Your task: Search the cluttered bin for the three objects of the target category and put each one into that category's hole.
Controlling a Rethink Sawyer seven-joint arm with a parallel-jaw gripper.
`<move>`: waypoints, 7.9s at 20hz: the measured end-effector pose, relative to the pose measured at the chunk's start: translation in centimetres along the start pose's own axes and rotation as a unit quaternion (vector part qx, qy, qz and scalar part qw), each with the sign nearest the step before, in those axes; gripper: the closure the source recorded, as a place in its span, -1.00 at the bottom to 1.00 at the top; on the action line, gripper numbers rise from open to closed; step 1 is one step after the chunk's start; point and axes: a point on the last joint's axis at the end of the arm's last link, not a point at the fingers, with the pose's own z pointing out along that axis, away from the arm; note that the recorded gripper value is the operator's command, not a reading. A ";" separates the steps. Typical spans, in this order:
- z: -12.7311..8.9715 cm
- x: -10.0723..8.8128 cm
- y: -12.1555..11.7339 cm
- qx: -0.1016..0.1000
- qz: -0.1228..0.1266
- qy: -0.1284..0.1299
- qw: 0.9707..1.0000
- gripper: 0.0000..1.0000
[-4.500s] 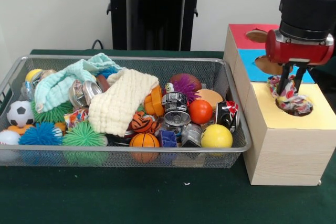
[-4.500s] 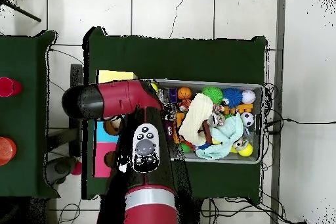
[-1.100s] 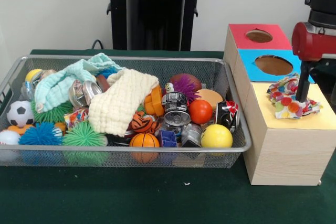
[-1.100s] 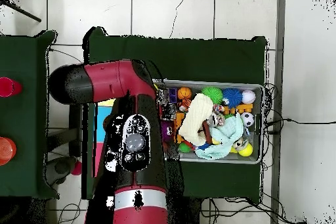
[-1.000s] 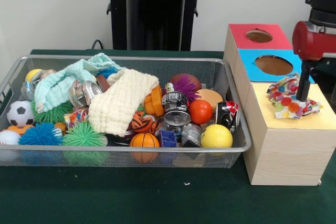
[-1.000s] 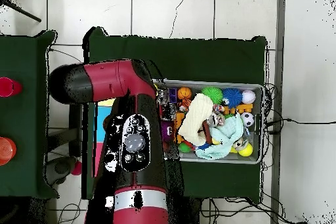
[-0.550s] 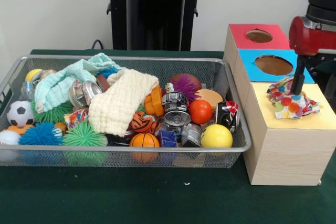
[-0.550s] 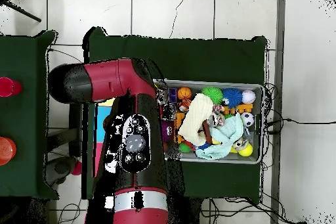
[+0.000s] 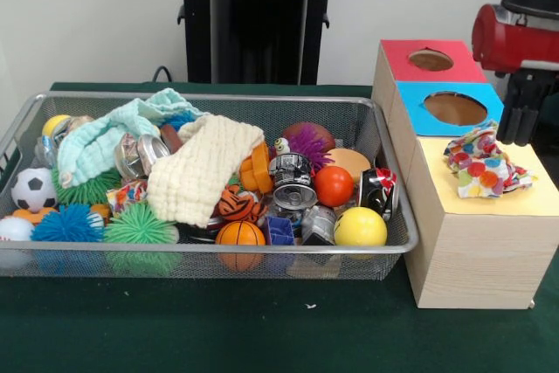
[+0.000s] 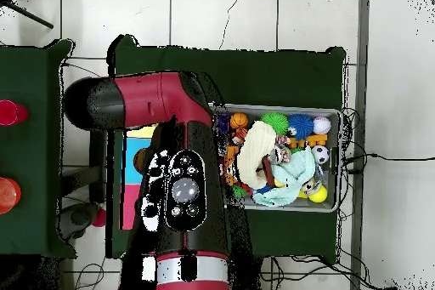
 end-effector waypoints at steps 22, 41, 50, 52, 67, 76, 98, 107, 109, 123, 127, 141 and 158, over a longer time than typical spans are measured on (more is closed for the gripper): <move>-1.6 0.2 -0.7 0.001 0.003 0.008 1.000 1.00; 0.1 2.1 -0.8 0.005 -0.002 0.031 1.000 1.00; 0.6 2.8 -0.8 0.006 -0.003 0.039 0.999 1.00; 0.7 3.0 -0.8 0.006 -0.003 0.041 0.999 1.00; 1.0 3.3 -0.2 -0.011 0.015 0.054 0.998 1.00; 1.5 3.8 0.0 -0.017 0.023 0.065 0.998 1.00; 3.9 5.3 0.0 -0.015 0.022 0.082 0.996 1.00; 4.2 3.6 0.3 -0.028 0.026 0.008 0.999 1.00; 4.2 3.1 0.5 -0.033 0.029 -0.011 0.999 1.00; 4.8 2.8 0.6 -0.041 0.037 -0.039 0.998 1.00; 5.3 3.5 0.6 -0.038 0.036 -0.021 0.998 1.00; 5.9 4.1 0.6 -0.036 0.035 -0.003 0.999 1.00; 13.0 7.1 1.3 -0.030 0.029 0.013 0.999 1.00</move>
